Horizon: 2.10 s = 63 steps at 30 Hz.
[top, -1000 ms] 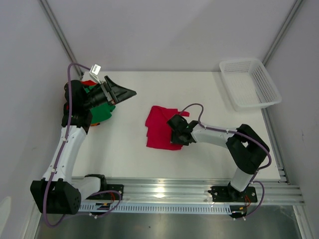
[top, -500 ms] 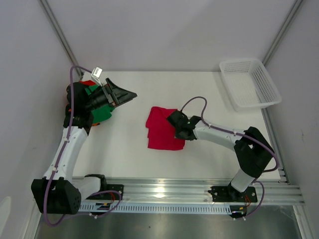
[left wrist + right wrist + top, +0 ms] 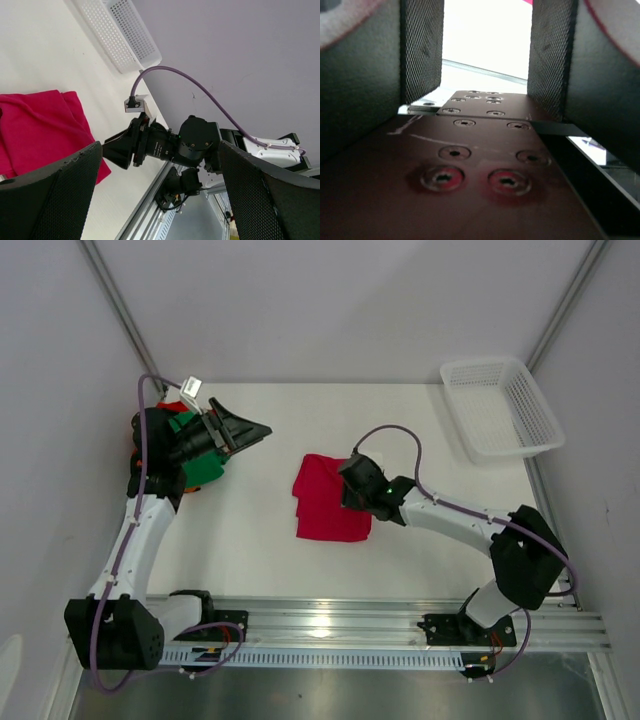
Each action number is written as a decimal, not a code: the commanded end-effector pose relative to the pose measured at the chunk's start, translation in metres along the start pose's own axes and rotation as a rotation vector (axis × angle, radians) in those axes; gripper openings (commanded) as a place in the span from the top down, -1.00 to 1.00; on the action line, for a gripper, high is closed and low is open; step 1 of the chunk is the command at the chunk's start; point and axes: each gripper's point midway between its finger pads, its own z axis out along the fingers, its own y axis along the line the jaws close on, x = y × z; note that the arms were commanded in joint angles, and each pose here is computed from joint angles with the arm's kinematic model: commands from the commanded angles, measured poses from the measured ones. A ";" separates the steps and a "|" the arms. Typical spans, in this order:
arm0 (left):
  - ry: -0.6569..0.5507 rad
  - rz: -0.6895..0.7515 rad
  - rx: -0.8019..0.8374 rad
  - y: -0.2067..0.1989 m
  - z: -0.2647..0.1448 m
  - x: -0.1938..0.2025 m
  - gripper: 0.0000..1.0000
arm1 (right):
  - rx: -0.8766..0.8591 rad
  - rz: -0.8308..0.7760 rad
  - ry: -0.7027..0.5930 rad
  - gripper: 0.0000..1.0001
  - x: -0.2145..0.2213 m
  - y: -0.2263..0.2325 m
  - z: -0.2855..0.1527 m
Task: Fold and stack the t-shirts
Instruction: Put the neatly folded tshirt into the corner of the board with the left arm
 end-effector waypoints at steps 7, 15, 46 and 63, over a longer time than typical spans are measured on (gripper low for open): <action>-0.015 0.033 0.019 -0.006 -0.004 -0.008 -0.99 | -0.056 -0.009 0.107 0.00 0.040 0.015 0.032; 0.034 -0.010 -0.047 0.011 -0.004 0.000 -0.99 | -0.003 -0.017 0.214 0.01 0.068 0.009 0.048; 0.175 -0.554 -0.003 0.176 0.028 0.113 -0.99 | -0.293 0.155 0.095 -0.38 0.037 0.029 -0.025; 0.361 -0.310 -0.360 0.217 0.054 0.104 -0.99 | -0.264 0.249 0.002 -0.38 0.014 -0.011 -0.046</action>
